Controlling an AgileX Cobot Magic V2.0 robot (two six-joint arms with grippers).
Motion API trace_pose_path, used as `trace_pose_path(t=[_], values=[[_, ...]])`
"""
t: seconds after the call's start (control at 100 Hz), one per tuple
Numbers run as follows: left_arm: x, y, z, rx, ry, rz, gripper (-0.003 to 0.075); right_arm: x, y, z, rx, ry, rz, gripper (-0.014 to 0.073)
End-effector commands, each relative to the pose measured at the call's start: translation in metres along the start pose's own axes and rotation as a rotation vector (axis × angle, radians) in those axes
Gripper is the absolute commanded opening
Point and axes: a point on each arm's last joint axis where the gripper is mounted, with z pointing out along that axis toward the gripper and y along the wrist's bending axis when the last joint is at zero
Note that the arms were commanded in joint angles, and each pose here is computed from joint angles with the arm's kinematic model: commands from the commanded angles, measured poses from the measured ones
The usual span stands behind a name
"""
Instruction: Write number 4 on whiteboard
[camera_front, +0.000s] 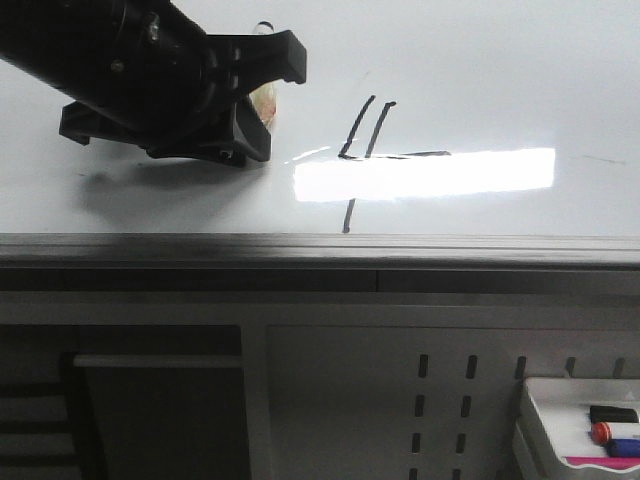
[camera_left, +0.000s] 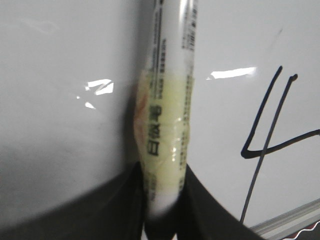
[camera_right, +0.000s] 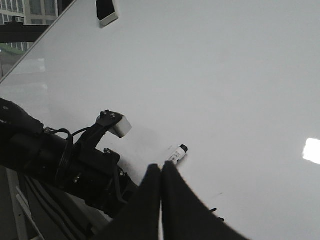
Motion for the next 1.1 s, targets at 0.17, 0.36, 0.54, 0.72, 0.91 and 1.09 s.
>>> trace_pose_path(t=[0.17, 0.36, 0.54, 0.72, 0.91, 1.09], values=[[-0.0088, 0.0152, 0.0017, -0.144, -0.053, -0.011, 0.0192, -0.0093, -0.0072, 0.0007, 0.063, -0.041, -0.003, -0.0064], [-0.0088, 0.0152, 0.0017, -0.144, -0.053, -0.011, 0.0234, -0.0093, -0.0072, 0.0007, 0.063, -0.041, -0.001, -0.0064], [-0.0088, 0.0152, 0.0017, -0.144, -0.053, -0.011, 0.0235, -0.0093, -0.0072, 0.0007, 0.063, -0.041, -0.001, -0.0064], [-0.0088, 0.0152, 0.0017, -0.144, -0.053, -0.011, 0.0235, -0.0093, -0.0072, 0.0007, 0.063, -0.041, -0.001, -0.0064], [-0.0088, 0.0152, 0.0017, -0.144, -0.053, -0.011, 0.0235, -0.0093, -0.0072, 0.0007, 0.063, -0.041, -0.001, -0.0064], [-0.0088, 0.0152, 0.0017, -0.144, -0.053, -0.011, 0.0331, -0.0093, -0.0072, 0.0007, 0.063, -0.041, -0.001, -0.0064]])
